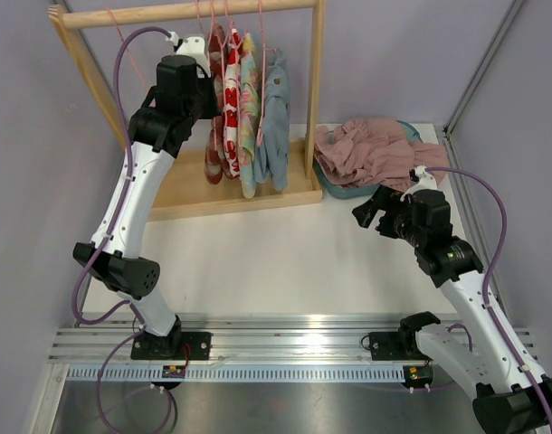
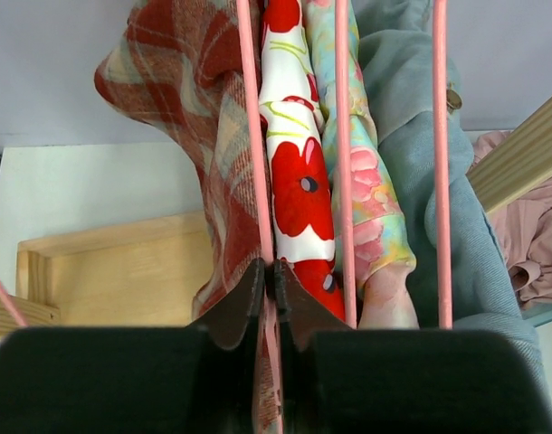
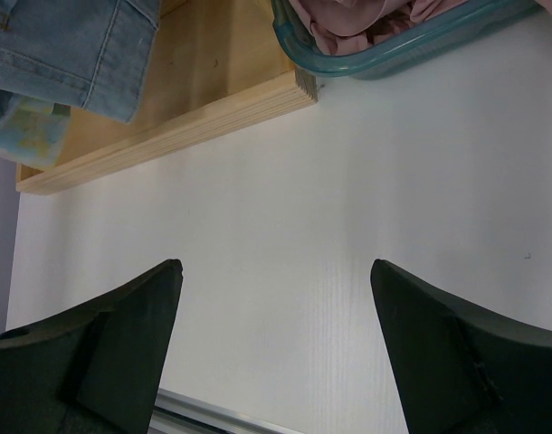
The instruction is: Remove the skirt from the hanger
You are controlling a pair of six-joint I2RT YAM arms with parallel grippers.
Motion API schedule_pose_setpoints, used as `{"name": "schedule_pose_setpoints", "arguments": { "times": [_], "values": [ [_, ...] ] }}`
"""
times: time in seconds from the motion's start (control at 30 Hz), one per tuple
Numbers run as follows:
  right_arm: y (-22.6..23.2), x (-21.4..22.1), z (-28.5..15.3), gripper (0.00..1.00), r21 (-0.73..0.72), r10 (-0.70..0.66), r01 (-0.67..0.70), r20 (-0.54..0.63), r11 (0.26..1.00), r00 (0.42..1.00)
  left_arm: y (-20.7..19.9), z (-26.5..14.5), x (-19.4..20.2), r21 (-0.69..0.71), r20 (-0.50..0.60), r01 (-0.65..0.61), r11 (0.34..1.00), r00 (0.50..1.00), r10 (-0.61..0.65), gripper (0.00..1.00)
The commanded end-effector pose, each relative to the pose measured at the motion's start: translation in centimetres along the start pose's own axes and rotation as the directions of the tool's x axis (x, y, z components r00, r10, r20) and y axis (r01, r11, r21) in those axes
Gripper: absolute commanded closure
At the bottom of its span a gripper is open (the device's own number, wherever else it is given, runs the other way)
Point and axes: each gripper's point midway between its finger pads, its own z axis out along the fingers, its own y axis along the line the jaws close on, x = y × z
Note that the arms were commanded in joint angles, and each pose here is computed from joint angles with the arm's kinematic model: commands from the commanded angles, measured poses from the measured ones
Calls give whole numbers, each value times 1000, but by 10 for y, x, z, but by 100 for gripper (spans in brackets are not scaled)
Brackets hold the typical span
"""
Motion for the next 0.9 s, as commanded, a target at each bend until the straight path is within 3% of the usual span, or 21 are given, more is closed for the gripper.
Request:
{"name": "schedule_pose_setpoints", "arguments": {
  "times": [0.0,0.2,0.3,0.47,0.53,0.57,0.6,0.7,0.87],
  "values": [
    [7,-9,-3,7,-22,-6,7,31,1000,1000,-5,-25,-46,28,145,-9,1000,989,4,83],
    [7,-9,-3,6,-20,-8,8,30,1000,1000,-4,-21,-41,22,134,-10,1000,991,7,76],
    [6,-8,-3,6,-18,-11,12,30,1000,999,-4,-19,-41,19,133,-10,1000,991,7,82],
    [5,-7,-2,6,-16,-8,9,27,1000,1000,-2,-17,-39,8,125,-10,1000,992,9,81],
    [5,-6,-1,6,-16,-7,8,24,1000,1000,-2,-16,-38,7,124,-14,1000,992,13,86],
    [5,-6,-1,6,-16,-9,9,24,1000,1000,-1,-15,-36,3,118,-16,1000,993,15,96],
    [5,-5,-1,6,-15,-10,10,20,1000,1000,-1,-14,-34,0,113,-18,1000,993,18,100],
    [5,-6,0,6,-19,-9,10,23,1000,1000,-2,-14,-33,1,114,-38,999,993,38,100],
    [18,-21,-5,6,-57,-39,42,50,997,998,4,-53,-68,-69,220,-48,996,974,62,100]
  ]
}}
